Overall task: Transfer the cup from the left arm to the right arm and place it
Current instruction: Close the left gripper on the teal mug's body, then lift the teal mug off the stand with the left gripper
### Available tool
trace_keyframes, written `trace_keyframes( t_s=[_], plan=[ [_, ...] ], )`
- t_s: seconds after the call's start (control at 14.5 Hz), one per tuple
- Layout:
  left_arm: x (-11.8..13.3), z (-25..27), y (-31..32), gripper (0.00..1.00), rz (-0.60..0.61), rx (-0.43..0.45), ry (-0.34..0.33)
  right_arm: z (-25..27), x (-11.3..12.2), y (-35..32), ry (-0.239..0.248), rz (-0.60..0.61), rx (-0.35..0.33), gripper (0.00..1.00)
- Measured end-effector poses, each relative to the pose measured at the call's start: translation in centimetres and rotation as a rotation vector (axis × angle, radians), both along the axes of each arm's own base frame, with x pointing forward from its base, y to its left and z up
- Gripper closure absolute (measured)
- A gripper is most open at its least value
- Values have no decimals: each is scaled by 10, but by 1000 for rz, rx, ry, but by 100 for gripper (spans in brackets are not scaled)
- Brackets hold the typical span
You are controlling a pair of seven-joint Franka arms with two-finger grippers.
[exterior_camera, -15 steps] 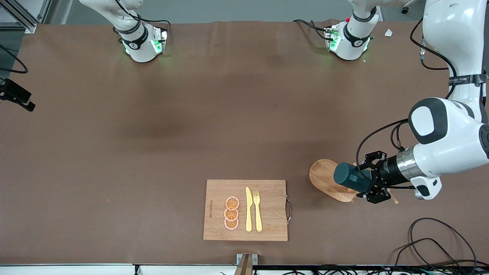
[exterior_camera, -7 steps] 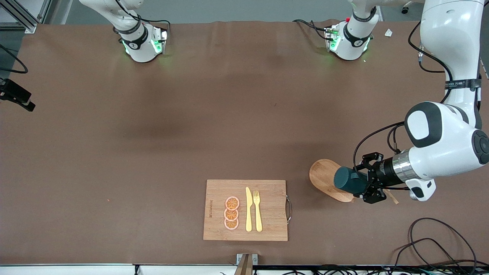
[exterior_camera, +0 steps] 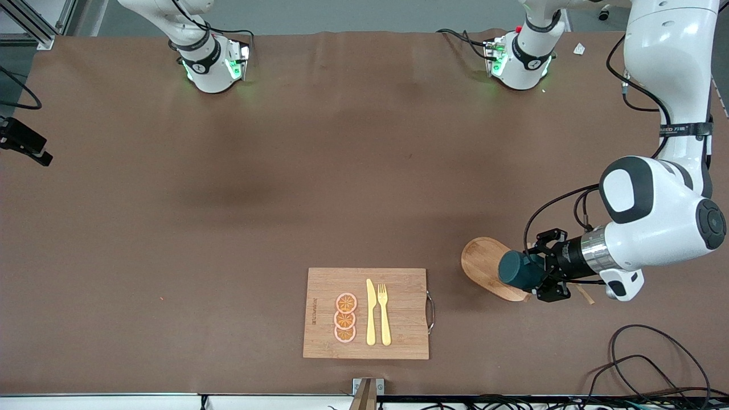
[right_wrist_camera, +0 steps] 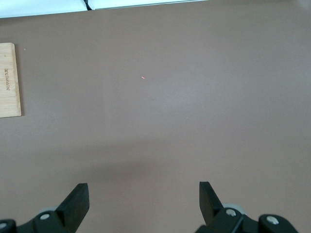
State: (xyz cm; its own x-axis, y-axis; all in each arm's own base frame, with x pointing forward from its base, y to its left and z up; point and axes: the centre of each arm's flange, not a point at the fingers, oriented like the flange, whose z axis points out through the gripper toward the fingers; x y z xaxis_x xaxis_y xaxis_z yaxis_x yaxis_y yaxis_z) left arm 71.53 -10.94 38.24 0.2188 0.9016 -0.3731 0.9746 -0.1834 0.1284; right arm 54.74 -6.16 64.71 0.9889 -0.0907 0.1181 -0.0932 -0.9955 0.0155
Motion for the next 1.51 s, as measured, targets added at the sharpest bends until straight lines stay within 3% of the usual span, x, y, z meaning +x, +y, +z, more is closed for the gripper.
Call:
trace_keyframes(
  t_s=[0.41,0.83,0.96,1.17,1.51],
  plan=[
    [1,7,-7,17,23,-11,1,0,0,-1,0,-2,0,0],
    [-15,50,-73,17,-25,-61,-22,0,0,-1,0,-2,0,0],
    [-29,60,-113,17,-95,-10,-38,0,0,-2,0,-3,0,0],
    [-67,57,-203,17,-209,133,-64,0,0,-2,0,-3,0,0],
    [-130,13,-315,17,-389,386,-134,0,0,-2,1,-4,0,0]
  ],
)
